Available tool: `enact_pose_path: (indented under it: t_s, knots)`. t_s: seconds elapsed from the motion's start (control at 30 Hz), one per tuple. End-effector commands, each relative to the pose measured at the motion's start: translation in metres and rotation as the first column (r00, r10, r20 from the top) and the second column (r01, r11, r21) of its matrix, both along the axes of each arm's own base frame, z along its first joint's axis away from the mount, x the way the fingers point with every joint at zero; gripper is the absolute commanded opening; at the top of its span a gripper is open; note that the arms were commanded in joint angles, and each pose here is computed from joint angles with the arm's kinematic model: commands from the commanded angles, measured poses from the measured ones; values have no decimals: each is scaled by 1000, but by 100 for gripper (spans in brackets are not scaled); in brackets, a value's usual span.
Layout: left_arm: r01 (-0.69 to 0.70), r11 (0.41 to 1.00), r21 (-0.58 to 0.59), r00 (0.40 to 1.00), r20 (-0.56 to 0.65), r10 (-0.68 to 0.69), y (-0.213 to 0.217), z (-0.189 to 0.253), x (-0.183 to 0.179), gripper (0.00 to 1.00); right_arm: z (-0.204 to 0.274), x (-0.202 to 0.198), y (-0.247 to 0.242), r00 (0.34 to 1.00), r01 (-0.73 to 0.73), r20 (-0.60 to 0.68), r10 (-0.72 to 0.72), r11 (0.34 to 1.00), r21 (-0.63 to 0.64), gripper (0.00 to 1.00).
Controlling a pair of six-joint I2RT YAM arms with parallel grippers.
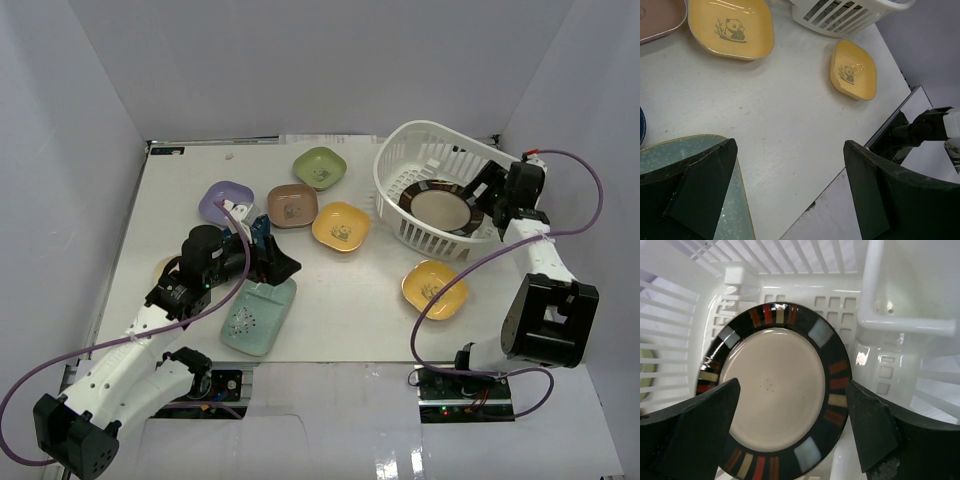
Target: Place the plates into the plastic bin on the countertop
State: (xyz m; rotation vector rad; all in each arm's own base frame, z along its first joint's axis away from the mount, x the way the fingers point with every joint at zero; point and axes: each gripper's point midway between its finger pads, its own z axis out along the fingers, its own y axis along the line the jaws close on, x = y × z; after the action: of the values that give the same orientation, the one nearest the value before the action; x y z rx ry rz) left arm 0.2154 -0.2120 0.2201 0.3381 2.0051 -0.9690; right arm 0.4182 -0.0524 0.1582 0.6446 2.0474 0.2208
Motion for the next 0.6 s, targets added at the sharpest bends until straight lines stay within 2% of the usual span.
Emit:
enact_pose_path:
  t_s: [0.0,0.03,0.13,0.2,0.3,0.37,0.4,0.43,0.47,0.5,0.53,0.57]
  knots:
    - [-1,1000,2,1000,16,1,2,3,2,98,43,18,-11,999,32,20,-27,965,-260,90]
    - [-4,1000,3,1000,15,4,2,3,3,98,26,16,-9,997,4,-67,-24,956,-295,90]
    - [-13,1000,6,1000,20,13,4,4,5,98,26,26,6,994,-55,-112,17,937,-345,90]
    - [-19,1000,12,1000,19,19,5,2,6,98,34,31,13,997,-51,-68,28,927,-372,90]
    - [-29,999,17,999,22,28,7,2,7,98,54,36,54,991,-131,-17,135,922,-365,91]
    - [-33,999,20,999,27,33,8,3,8,98,84,28,99,966,-210,62,250,906,-367,95]
    - [-40,999,22,999,27,39,9,3,10,98,112,16,119,942,-233,143,304,897,-375,99]
    - [-48,998,26,998,37,47,11,5,12,98,104,2,138,923,-289,138,360,883,-369,97]
    - [-57,998,26,997,46,56,12,7,12,98,104,-17,180,871,-392,151,467,848,-357,92]
    - [-67,997,26,996,54,65,14,9,13,98,119,-39,204,830,-439,225,511,846,-302,84]
    - [-86,996,28,995,63,84,17,11,15,98,114,-55,223,800,-490,244,549,831,-264,78]
    - [-98,995,21,992,80,96,19,16,15,98,75,-88,257,747,-599,198,635,771,-216,74]
